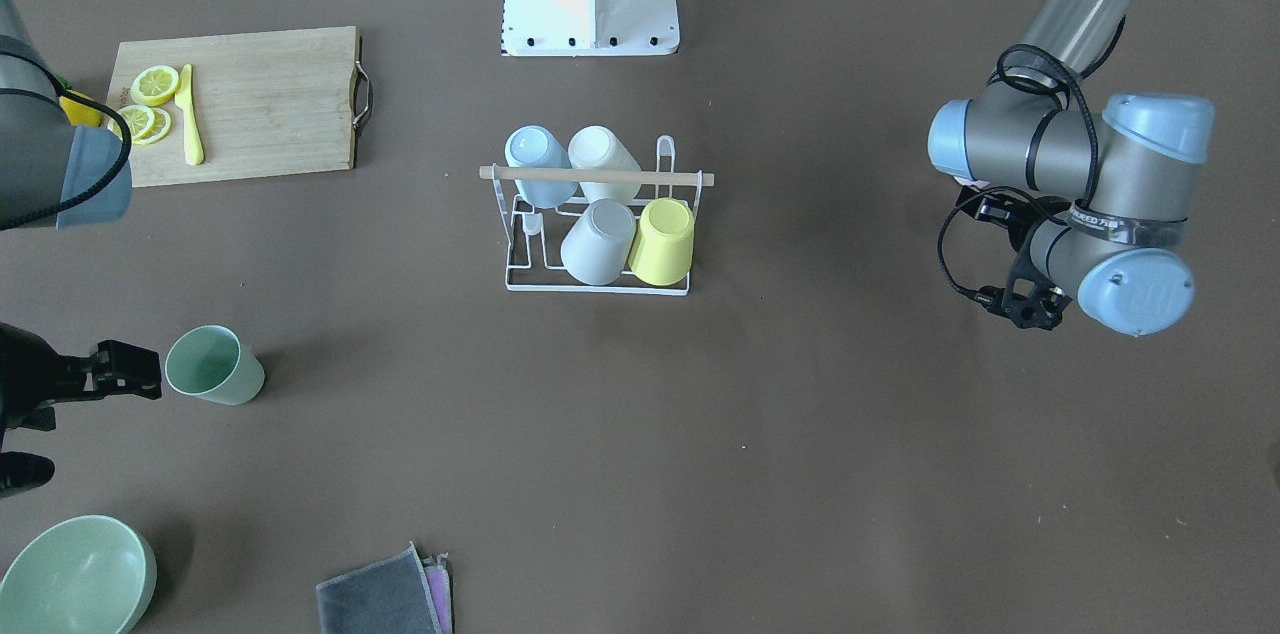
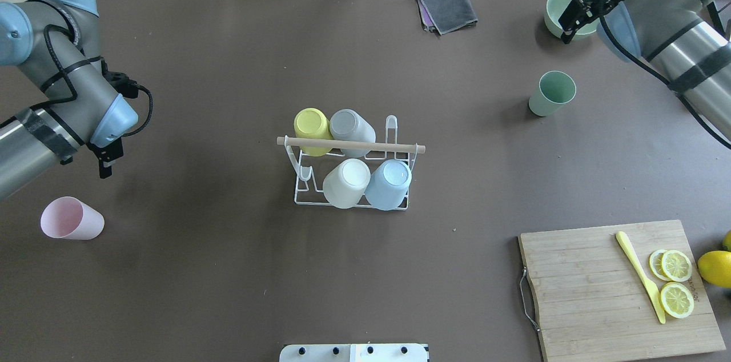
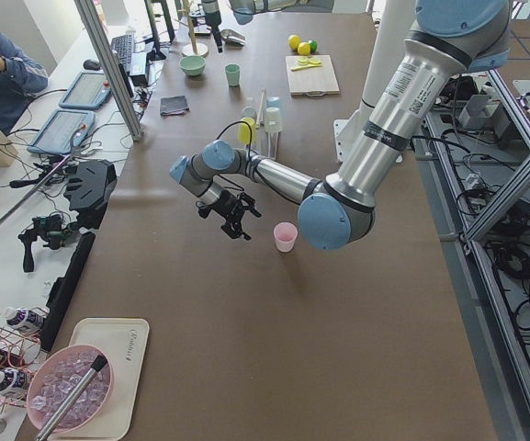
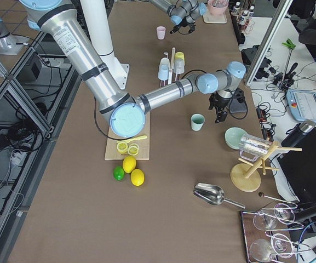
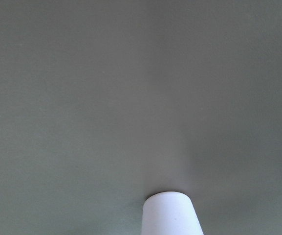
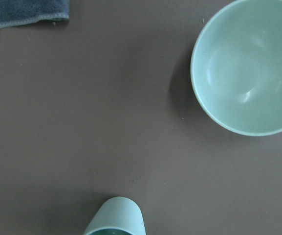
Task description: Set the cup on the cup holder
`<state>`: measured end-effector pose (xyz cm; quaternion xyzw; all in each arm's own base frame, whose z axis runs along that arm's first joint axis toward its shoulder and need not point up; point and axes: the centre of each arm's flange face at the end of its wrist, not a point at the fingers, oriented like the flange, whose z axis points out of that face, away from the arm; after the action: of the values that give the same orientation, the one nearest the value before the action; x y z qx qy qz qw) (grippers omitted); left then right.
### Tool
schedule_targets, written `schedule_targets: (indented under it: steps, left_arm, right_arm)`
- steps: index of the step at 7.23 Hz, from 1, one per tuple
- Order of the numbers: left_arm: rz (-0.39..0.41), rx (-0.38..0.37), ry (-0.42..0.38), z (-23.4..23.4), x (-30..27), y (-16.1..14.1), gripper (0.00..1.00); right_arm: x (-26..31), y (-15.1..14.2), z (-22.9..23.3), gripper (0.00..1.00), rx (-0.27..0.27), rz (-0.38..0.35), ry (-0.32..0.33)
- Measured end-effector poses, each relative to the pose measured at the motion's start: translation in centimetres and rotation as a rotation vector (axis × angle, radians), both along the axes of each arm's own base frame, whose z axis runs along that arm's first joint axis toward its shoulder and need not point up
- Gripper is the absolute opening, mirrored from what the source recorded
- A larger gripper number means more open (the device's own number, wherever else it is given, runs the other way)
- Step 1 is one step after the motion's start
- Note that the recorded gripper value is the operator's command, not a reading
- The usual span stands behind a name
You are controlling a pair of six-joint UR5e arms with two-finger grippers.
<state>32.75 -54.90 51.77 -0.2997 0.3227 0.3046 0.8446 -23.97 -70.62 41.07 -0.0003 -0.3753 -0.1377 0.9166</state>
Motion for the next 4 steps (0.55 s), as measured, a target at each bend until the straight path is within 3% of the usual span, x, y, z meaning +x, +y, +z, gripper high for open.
schedule_targets:
  steps: [2, 4]
  left_arm:
    - [0.094, -0.021, -0.014, 0.6, 2.2, 2.3, 0.98]
    - [0.193, -0.023, -0.046, 1.9, 1.6, 3.3, 0.98]
  right_arm:
    - [-3.8, -3.4, -0.2, 1.0, -0.086, -0.031, -0.002]
    - [-8.6, -3.1, 1.0, 1.0, -0.125, -0.095, 0.025]
